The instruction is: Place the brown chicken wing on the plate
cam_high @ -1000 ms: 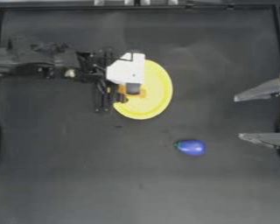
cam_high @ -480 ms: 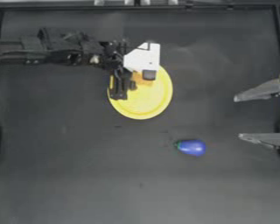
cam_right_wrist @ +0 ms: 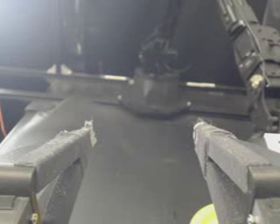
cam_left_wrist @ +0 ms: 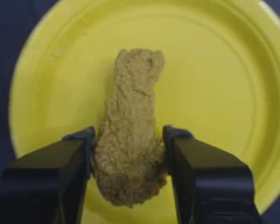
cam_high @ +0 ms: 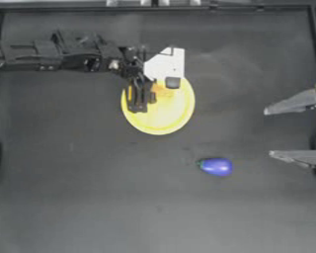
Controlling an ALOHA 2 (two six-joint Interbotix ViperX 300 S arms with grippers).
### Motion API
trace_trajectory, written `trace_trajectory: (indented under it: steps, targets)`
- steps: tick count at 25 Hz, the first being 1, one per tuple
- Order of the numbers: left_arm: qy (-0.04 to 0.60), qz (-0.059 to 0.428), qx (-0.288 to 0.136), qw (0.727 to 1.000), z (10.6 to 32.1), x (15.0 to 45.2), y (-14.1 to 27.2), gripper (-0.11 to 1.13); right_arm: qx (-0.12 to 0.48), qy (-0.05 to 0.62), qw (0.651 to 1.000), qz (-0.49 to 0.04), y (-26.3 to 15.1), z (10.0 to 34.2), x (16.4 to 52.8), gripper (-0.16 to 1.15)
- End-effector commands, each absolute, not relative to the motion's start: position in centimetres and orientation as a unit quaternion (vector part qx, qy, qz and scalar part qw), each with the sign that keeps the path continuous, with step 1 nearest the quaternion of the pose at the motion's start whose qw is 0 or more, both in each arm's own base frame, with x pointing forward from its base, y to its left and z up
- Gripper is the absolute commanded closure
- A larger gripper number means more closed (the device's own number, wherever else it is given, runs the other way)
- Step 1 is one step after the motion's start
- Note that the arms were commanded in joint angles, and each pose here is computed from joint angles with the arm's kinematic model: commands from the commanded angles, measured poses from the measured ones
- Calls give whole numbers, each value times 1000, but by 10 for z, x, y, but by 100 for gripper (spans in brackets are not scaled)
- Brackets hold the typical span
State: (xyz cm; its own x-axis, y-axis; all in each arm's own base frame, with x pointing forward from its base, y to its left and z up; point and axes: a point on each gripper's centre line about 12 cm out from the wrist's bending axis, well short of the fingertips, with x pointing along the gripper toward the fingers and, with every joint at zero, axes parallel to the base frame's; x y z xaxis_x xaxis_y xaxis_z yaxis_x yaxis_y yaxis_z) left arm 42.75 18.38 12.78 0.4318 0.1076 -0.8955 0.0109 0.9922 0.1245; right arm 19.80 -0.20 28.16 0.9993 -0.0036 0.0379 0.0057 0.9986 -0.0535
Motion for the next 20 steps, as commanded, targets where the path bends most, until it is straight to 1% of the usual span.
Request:
trace_trajectory:
  steps: [1, 3, 7, 8, 9, 10, 11, 13, 15, 20]
  targets:
    - [508, 20, 70, 859, 152, 434, 185, 67, -25, -23, 999, -5, -3, 285, 200, 0]
    - [507, 19, 69, 859, 151, 435, 184, 53, -25, -22, 999, -4, -3, 284, 200, 0]
    - [507, 19, 67, 859, 150, 437, 184, 8, -22, -22, 999, -5, -3, 284, 200, 0]
    - [506, 20, 65, 860, 150, 438, 185, -1, -22, -21, 1000, -6, -3, 284, 200, 0]
    - [506, 20, 66, 860, 150, 438, 185, -5, -22, -21, 1000, -5, -3, 284, 200, 0]
    - [506, 20, 66, 860, 150, 438, 186, -5, -22, -21, 1000, -6, -3, 284, 200, 0]
    - [505, 20, 67, 860, 151, 439, 186, 0, -22, -22, 999, -6, -3, 284, 200, 0]
    - [503, 21, 69, 861, 153, 440, 186, 4, -22, -22, 999, -5, -3, 284, 200, 0]
    - [500, 23, 71, 863, 157, 440, 187, 4, -22, -22, 999, -5, -3, 284, 200, 0]
    - [483, 29, 86, 871, 178, 438, 187, 3, -22, -21, 1000, -6, -3, 284, 200, 0]
